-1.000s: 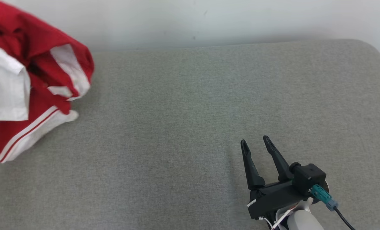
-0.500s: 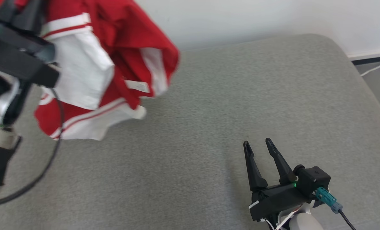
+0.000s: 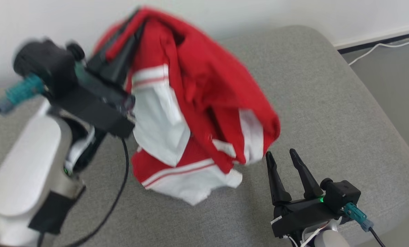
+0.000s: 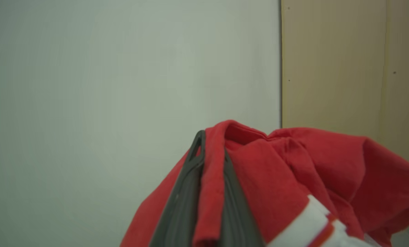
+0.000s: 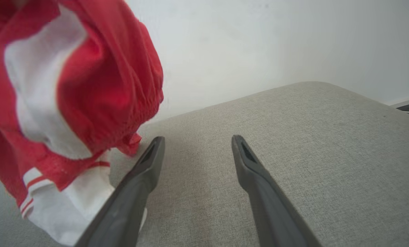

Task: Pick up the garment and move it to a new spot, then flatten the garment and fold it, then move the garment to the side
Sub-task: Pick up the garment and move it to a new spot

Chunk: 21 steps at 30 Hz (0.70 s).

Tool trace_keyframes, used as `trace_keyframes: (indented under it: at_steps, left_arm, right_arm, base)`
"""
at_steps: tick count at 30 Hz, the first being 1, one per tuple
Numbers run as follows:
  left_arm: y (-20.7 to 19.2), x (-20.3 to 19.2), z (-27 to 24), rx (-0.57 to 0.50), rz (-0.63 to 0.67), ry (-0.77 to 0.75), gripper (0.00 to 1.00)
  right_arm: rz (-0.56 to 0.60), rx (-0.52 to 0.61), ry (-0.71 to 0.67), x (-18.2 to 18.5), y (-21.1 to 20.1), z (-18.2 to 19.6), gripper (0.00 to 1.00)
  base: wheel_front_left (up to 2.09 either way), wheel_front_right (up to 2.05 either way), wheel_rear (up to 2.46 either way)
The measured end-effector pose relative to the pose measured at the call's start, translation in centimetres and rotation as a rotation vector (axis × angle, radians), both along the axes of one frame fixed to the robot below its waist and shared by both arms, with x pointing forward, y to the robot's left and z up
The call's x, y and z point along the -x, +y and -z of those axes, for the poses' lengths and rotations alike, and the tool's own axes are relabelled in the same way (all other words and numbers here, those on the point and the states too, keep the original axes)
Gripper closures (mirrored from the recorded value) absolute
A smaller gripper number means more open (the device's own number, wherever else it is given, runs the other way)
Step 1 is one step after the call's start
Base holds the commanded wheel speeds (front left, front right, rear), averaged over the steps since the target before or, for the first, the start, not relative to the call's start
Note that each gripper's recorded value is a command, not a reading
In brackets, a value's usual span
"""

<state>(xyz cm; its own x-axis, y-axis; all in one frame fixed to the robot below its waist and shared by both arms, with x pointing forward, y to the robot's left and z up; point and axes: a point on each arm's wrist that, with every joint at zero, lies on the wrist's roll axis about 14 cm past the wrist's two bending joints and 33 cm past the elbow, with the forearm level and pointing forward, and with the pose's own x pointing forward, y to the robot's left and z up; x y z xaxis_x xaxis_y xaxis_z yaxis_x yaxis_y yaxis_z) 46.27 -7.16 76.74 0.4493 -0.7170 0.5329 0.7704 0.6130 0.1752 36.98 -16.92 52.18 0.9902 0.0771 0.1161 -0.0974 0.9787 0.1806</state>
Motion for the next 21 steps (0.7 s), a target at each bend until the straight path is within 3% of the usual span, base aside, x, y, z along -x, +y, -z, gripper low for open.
trace_keyframes:
  at_steps: [5, 14, 21]
  left_arm:
    - [1.1, -2.4, 8.3, -0.053, -0.062, 0.177, 1.00]
    - [7.1, -3.7, 20.7, -0.113, -0.246, 0.450, 1.00]
    - [9.1, -2.1, 25.9, -0.163, -0.292, 0.574, 1.00]
  right_arm:
    - [-0.001, 0.011, 0.025, -0.5, 0.0, 0.9, 0.00]
    - [-0.059, 0.029, 0.059, -1.5, 1.8, 2.2, 0.00]
    - [-0.129, 0.037, 0.064, -2.2, 4.0, 2.6, 0.00]
  base:
    - [0.00, 0.00, 0.00]
    - [0.00, 0.00, 0.00]
    - [0.00, 0.00, 0.00]
